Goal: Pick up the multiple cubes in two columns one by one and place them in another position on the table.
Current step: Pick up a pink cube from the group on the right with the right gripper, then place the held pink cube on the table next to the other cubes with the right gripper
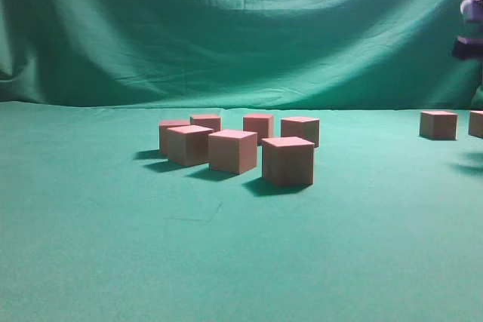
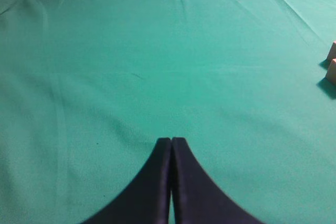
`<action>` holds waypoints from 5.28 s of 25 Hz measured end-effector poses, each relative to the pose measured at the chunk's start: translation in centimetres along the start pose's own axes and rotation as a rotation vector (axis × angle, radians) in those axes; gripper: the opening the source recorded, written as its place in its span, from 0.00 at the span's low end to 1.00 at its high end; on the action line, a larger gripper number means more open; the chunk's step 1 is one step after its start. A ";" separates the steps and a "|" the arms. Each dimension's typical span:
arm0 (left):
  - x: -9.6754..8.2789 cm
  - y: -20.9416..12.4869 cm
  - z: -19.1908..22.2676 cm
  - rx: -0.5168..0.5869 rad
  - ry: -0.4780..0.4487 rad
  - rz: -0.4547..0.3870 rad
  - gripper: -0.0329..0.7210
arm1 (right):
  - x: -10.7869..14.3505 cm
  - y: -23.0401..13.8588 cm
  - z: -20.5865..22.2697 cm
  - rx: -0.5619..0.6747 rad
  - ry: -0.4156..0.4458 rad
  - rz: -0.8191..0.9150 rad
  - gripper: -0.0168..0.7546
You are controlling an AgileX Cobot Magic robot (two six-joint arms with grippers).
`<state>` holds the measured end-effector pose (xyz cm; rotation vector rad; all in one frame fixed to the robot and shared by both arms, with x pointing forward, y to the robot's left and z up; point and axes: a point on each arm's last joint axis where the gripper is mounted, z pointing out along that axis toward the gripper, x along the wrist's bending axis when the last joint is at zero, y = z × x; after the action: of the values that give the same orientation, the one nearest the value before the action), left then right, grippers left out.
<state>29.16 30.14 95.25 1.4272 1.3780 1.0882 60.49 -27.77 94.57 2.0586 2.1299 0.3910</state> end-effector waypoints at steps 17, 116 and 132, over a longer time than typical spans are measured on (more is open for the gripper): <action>0.0 0.0 0.0 0.000 0.000 0.000 0.04 | 10.7 -6.4 -15.7 0.018 0.201 -0.307 0.36; 0.0 0.0 0.0 0.000 0.000 0.000 0.04 | 24.3 -17.6 -3.1 -0.039 -0.083 -0.759 0.72; 0.0 0.0 0.0 0.000 0.000 0.000 0.04 | 19.4 -10.7 -17.8 -0.139 -0.132 -0.427 0.72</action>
<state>29.16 30.14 95.25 1.4272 1.3780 1.0882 44.30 -10.05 109.77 1.4597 2.3049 0.3215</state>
